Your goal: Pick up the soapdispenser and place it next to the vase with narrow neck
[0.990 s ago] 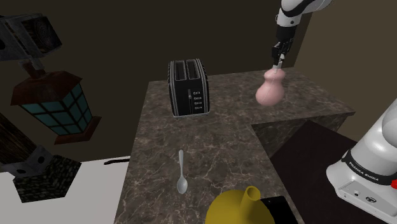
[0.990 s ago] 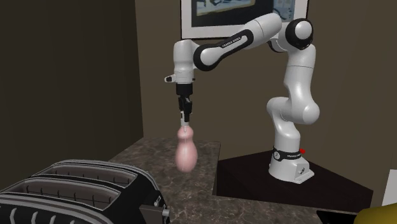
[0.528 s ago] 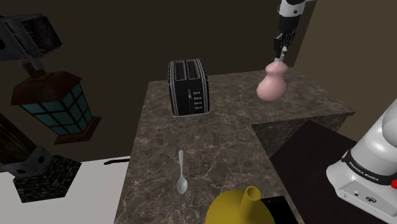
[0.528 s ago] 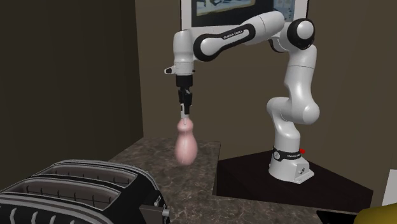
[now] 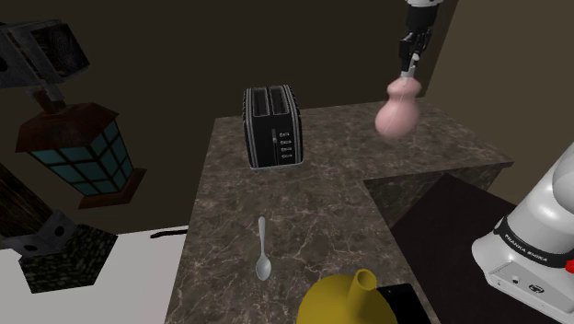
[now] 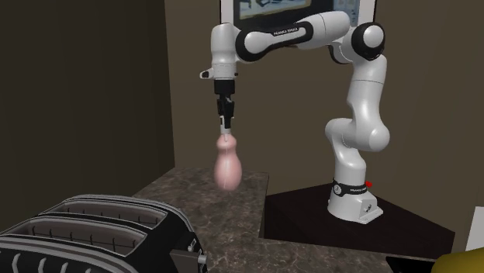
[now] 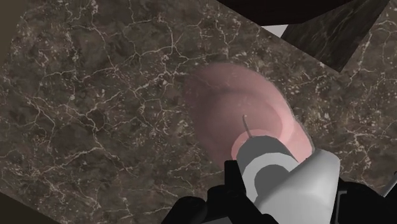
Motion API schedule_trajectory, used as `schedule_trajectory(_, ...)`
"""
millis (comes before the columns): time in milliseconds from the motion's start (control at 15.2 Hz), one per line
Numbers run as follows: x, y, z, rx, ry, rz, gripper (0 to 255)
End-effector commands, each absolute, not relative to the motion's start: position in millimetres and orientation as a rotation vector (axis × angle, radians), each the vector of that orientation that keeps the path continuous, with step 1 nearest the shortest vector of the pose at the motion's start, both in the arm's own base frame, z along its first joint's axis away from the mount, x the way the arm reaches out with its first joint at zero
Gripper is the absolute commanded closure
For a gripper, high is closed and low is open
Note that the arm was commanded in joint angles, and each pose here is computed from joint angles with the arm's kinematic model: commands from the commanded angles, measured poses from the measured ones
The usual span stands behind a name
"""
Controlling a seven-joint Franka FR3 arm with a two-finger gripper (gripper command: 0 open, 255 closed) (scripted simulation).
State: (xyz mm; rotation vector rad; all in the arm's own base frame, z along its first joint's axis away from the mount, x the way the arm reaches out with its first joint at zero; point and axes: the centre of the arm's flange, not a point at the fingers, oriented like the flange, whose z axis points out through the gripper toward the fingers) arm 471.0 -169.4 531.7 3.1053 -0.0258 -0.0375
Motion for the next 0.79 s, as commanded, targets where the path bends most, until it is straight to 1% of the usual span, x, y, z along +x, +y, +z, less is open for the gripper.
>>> schedule_trajectory(0,471,-169,544,3.105,-0.026,-0.036,255)
schedule_trajectory(726,471,-169,602,3.105,-0.026,-0.036,255)
